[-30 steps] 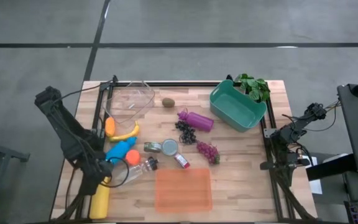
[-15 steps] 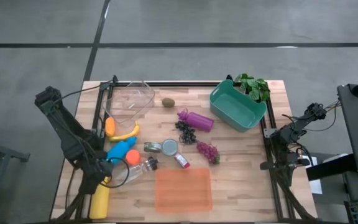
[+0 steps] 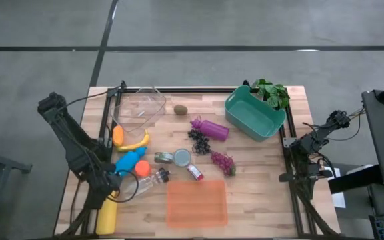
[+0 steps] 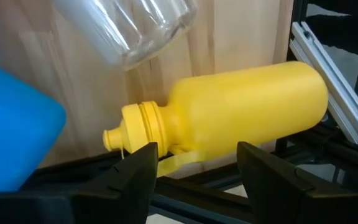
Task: Pick & Place Food Item
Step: Put the yellow water bottle into the transparent bin
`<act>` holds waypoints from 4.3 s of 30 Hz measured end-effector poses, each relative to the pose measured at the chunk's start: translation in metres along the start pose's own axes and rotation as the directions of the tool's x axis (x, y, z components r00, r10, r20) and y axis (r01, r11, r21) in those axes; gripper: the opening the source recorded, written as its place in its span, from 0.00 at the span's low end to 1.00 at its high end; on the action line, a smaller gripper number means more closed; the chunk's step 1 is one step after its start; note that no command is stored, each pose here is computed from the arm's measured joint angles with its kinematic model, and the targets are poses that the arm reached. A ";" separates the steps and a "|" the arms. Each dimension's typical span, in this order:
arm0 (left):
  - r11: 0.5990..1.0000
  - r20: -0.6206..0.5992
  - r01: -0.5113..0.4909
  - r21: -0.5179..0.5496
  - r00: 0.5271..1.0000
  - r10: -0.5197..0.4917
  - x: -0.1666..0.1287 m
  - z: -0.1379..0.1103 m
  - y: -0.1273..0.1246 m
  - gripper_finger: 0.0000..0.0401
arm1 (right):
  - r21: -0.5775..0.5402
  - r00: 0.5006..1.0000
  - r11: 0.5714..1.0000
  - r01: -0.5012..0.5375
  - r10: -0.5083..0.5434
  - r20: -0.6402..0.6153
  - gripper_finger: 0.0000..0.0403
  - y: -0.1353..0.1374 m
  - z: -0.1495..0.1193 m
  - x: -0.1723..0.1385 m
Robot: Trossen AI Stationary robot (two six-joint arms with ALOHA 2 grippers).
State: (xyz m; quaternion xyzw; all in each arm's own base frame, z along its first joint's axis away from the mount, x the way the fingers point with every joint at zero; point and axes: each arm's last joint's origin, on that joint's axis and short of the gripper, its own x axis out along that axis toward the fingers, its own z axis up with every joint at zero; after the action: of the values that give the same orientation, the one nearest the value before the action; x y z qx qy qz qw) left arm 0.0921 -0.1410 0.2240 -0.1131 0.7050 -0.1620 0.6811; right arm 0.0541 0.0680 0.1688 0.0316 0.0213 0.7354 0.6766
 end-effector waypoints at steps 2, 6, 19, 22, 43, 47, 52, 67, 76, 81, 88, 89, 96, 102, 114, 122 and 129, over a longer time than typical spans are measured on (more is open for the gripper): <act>1.000 -0.005 0.008 -0.004 1.000 -0.008 0.005 -0.001 0.001 0.56 | 0.000 1.000 1.000 0.000 0.000 0.000 0.02 0.000 0.000 0.000; 0.999 -0.026 0.020 -0.033 0.999 -0.021 0.012 -0.002 0.004 0.56 | 0.000 1.000 1.000 0.000 0.000 0.000 0.02 0.000 0.000 0.000; 0.993 -0.095 0.114 0.010 0.989 -0.112 0.006 -0.003 -0.003 0.56 | 0.000 1.000 1.000 0.000 0.000 0.000 0.02 0.000 0.000 0.000; 0.992 -0.093 0.120 0.050 0.989 -0.115 0.006 -0.002 -0.003 0.56 | 0.000 1.000 1.000 0.000 0.000 0.000 0.02 0.000 0.000 0.000; 0.946 -0.147 0.084 0.314 0.988 -0.039 0.007 -0.010 0.002 0.56 | 0.000 1.000 1.000 0.000 0.000 0.000 0.02 0.000 0.000 0.000; 0.941 -0.143 0.063 0.331 0.990 -0.016 0.007 -0.011 0.004 0.56 | 0.000 1.000 1.000 0.000 0.000 0.000 0.02 0.000 0.000 0.000; 0.942 -0.144 0.055 0.331 0.990 -0.007 0.007 -0.011 0.004 0.56 | 0.000 1.000 1.000 0.000 0.000 0.000 0.02 0.000 0.000 0.000; 0.942 -0.199 -0.017 0.336 0.976 0.088 0.025 -0.002 0.004 0.56 | 0.000 1.000 1.000 0.000 0.000 0.000 0.02 0.000 0.000 0.000; 0.959 -0.197 0.007 0.284 0.979 0.051 0.026 0.003 0.003 0.56 | 0.000 1.000 1.000 0.000 0.000 0.000 0.02 0.000 0.000 0.000; 0.961 -0.181 0.032 0.276 0.983 0.019 0.026 0.005 -0.001 0.55 | 0.000 1.000 1.000 0.000 0.000 0.000 0.02 0.000 0.000 0.000; 0.961 -0.169 0.015 0.277 0.985 0.034 0.027 0.005 0.001 0.42 | 0.000 1.000 1.000 0.000 0.000 0.000 0.02 0.000 0.000 0.000; 0.961 -0.168 0.010 0.275 0.985 0.038 0.028 0.005 0.001 0.40 | 0.000 1.000 1.000 0.000 0.000 0.000 0.02 0.000 0.000 0.000; 0.964 -0.158 0.000 0.268 0.986 0.044 0.028 0.006 0.001 0.28 | 0.000 1.000 1.000 0.000 0.000 0.000 0.02 0.000 0.000 0.000; 0.964 -0.153 0.004 0.266 0.987 0.038 0.028 0.006 0.001 0.27 | 0.000 1.000 1.000 0.000 0.000 0.000 0.02 0.000 0.000 0.000; 0.969 -0.142 0.010 0.245 0.989 0.025 0.027 0.007 -0.001 0.16 | 0.000 1.000 1.000 0.000 0.000 0.000 0.02 0.000 0.000 0.000; 0.972 -0.142 0.009 0.237 0.989 0.025 0.027 0.007 -0.001 0.02 | 0.000 1.000 1.000 0.000 0.000 0.000 0.02 0.000 0.000 0.000; 0.971 -0.131 0.020 0.237 0.991 0.012 0.027 0.009 -0.003 0.02 | 0.000 1.000 1.000 0.000 0.000 0.000 0.02 0.000 0.000 0.000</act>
State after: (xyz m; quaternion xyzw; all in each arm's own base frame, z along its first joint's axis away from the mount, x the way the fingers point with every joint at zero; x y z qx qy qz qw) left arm 0.0992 -0.1542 0.2002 -0.0214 0.7237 -0.2537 0.6414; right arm 0.0541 0.0680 0.1688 0.0316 0.0214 0.7354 0.6766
